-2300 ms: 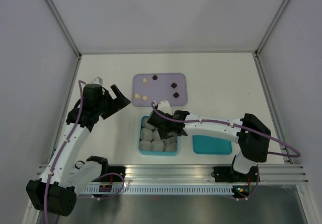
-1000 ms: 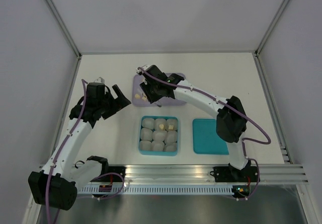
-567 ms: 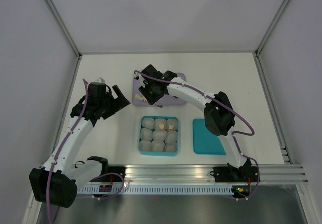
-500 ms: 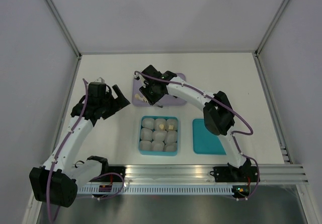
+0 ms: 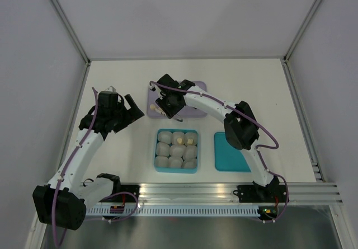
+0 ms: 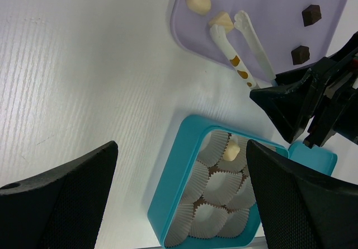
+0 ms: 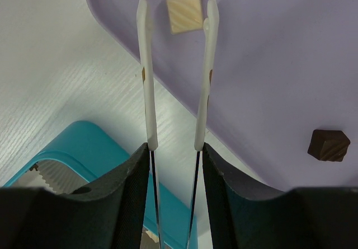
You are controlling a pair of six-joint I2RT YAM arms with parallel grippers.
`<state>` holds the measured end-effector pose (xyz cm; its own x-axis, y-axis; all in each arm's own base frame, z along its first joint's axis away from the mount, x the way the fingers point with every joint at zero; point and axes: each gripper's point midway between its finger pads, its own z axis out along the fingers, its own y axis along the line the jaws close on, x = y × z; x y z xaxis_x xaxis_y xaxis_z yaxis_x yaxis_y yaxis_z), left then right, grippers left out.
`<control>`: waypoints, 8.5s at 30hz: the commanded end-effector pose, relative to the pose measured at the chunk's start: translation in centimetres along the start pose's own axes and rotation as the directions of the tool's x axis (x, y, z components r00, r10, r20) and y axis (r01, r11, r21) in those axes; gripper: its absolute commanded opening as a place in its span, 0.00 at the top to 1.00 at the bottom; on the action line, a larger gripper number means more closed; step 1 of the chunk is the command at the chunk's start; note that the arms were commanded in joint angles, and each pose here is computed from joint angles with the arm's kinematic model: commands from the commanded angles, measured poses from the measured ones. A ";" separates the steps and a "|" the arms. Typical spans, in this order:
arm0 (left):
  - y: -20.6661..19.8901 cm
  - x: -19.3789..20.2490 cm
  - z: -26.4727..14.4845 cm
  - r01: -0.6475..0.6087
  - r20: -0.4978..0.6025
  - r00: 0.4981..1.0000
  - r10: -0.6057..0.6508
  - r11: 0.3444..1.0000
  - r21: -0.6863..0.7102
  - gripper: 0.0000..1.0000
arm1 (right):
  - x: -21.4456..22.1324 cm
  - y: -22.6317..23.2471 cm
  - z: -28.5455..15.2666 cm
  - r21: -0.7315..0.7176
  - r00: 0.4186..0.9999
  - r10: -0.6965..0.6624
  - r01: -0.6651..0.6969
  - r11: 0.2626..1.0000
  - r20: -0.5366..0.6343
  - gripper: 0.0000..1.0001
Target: Pack the chocolate
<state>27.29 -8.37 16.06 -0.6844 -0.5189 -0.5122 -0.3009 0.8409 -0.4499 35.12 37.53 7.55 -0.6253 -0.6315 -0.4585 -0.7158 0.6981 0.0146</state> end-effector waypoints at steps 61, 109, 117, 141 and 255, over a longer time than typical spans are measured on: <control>-1.6 -1.2 -1.6 -0.029 0.050 0.998 0.025 0.997 0.071 0.00 | -4.2 -0.2 -10.5 0.013 0.956 0.082 -0.090 0.996 0.280 0.85; 0.5 1.8 -2.2 -0.046 -0.001 0.999 0.046 0.997 0.059 0.00 | 8.4 10.9 -8.9 -0.029 0.975 0.122 -0.119 0.992 0.188 0.85; 0.4 2.0 -2.4 -0.049 -0.002 0.999 0.049 0.997 0.066 0.00 | 8.3 10.9 -8.1 -0.016 0.974 0.137 -0.136 0.991 0.182 0.85; 0.5 1.8 -2.4 -0.048 0.008 0.999 0.047 0.997 0.062 0.00 | 8.6 11.1 -6.9 -0.007 0.977 0.136 -0.137 0.991 0.163 0.85; 0.7 1.4 -2.5 -0.045 0.025 0.999 0.044 0.998 0.046 0.00 | 6.2 9.1 -14.4 -0.033 0.946 0.163 -0.160 0.987 0.281 0.59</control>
<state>24.44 -8.36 16.53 -0.6842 -0.5029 -0.5281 -0.2524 0.8427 -0.4755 18.99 35.43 14.71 -0.6512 -0.4163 -0.6346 -0.6168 0.7774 0.1230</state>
